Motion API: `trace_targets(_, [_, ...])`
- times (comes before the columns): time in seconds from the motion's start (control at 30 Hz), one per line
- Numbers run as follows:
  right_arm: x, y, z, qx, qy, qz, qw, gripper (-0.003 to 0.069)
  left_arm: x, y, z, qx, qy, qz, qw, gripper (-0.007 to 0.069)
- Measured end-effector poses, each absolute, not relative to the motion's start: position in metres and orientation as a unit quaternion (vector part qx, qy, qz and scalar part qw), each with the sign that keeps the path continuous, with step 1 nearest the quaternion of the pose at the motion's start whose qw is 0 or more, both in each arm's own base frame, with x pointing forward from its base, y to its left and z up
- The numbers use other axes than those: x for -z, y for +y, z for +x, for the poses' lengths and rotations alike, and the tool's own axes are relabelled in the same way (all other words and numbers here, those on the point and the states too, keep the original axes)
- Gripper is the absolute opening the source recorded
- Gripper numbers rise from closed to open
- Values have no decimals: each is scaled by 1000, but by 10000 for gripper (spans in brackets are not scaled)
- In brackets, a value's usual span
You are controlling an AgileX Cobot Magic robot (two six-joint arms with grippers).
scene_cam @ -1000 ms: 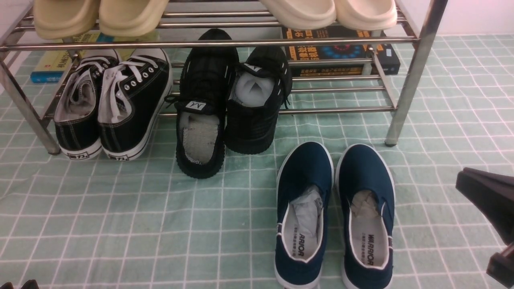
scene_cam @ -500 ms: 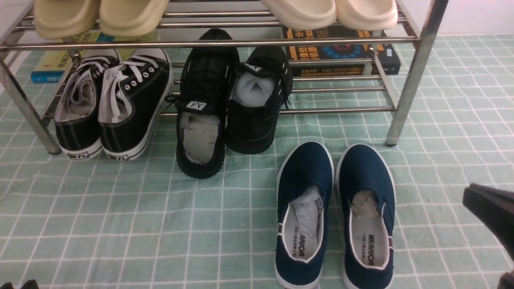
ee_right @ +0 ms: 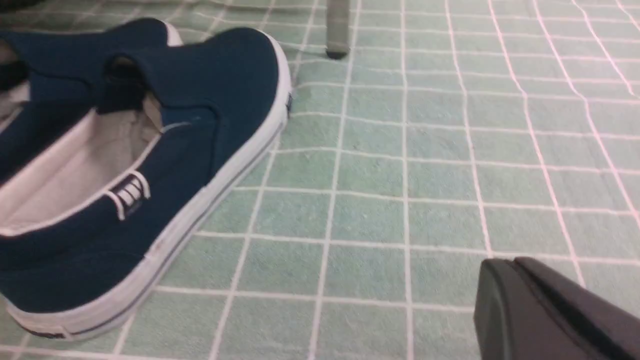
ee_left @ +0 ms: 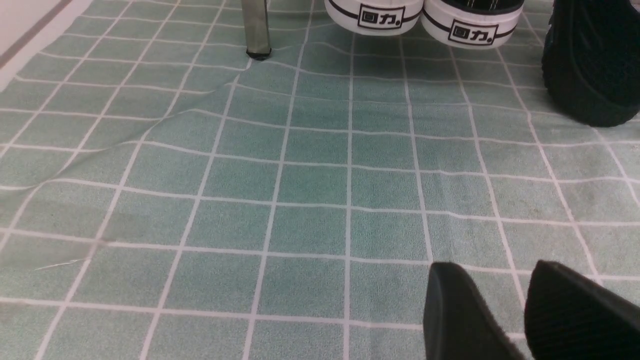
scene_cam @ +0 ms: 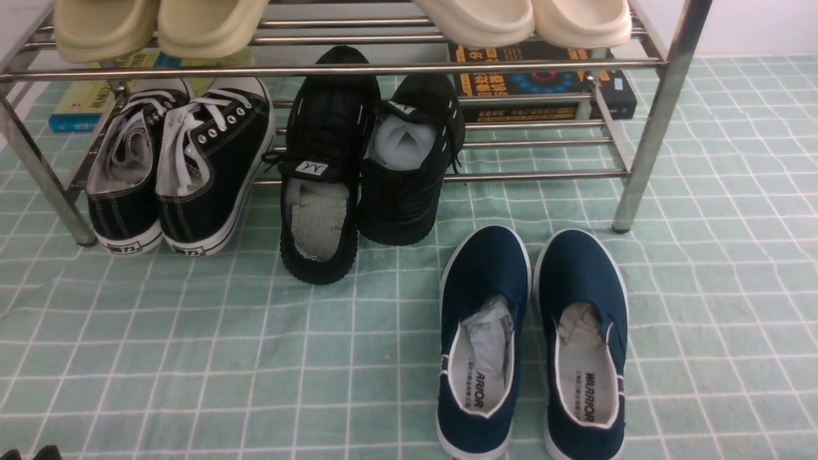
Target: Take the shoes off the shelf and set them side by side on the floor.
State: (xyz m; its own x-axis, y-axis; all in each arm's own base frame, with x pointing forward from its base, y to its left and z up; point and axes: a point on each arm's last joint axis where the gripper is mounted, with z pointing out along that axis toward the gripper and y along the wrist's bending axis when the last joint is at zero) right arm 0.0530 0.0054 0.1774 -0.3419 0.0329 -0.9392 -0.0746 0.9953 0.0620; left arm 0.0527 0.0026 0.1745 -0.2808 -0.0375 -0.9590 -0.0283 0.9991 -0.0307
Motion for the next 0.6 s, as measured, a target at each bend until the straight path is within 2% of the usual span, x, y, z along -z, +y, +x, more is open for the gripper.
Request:
trace_targets(0.3, [-174,0,52,-20,807,27,589,13,-174,3,53,3,800,-20,599,242])
trace_targets(0.6, [-174,0,52,-19,807,34,589,17,-174,3,53,3,800,-20,599,242])
